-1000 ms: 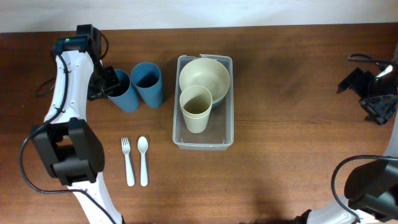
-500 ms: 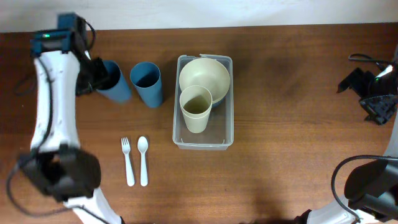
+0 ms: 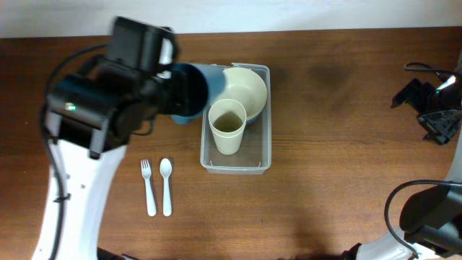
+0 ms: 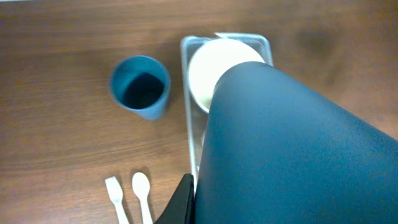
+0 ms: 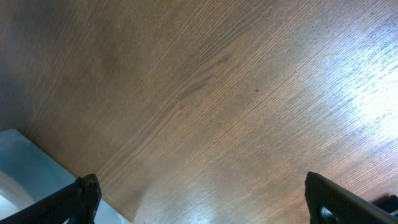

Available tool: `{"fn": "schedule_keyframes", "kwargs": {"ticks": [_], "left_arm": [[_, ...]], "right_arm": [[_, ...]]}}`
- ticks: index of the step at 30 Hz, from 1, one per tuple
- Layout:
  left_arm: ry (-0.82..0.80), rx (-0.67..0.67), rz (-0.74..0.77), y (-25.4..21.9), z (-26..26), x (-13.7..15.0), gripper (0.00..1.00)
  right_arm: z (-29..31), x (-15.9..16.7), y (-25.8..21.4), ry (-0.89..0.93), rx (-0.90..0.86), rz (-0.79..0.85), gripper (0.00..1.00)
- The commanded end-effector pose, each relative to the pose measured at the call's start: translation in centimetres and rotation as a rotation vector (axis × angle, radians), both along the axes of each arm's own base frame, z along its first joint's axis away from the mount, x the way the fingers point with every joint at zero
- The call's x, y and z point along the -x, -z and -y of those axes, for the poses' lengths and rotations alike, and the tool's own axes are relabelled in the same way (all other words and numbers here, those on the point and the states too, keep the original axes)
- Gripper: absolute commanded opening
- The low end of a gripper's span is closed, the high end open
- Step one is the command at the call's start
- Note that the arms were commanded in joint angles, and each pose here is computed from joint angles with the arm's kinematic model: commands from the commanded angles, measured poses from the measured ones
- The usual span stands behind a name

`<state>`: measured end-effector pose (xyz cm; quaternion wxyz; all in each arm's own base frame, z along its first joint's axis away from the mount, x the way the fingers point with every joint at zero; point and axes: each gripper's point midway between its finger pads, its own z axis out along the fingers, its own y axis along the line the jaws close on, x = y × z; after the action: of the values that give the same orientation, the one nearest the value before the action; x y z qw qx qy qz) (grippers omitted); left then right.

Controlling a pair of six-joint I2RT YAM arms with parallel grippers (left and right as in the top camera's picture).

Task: Pack container
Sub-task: 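Lift the blue cup over the container with the left gripper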

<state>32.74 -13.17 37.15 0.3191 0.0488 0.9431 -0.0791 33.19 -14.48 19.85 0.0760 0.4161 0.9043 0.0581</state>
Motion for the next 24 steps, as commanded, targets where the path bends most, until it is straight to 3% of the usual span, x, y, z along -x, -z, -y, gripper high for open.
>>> {"fn": "schedule_keyframes", "kwargs": {"ticks": [1,17,24], "left_arm": [[0.068,-0.031,0.005,0.3,2.1,0.5,0.02],[0.195,-0.047,-0.041,2.0,6.7,1.7,0.02],[0.105,-0.154,-0.039,3.5,5.5,-0.1,0.01]], "right_arm": [[0.2,0.1,-1.1,-0.002,0.023,0.030,0.99],[0.2,0.1,-1.1,-0.002,0.023,0.030,0.99],[0.2,0.1,-1.1,-0.002,0.023,0.030,0.99]]}}
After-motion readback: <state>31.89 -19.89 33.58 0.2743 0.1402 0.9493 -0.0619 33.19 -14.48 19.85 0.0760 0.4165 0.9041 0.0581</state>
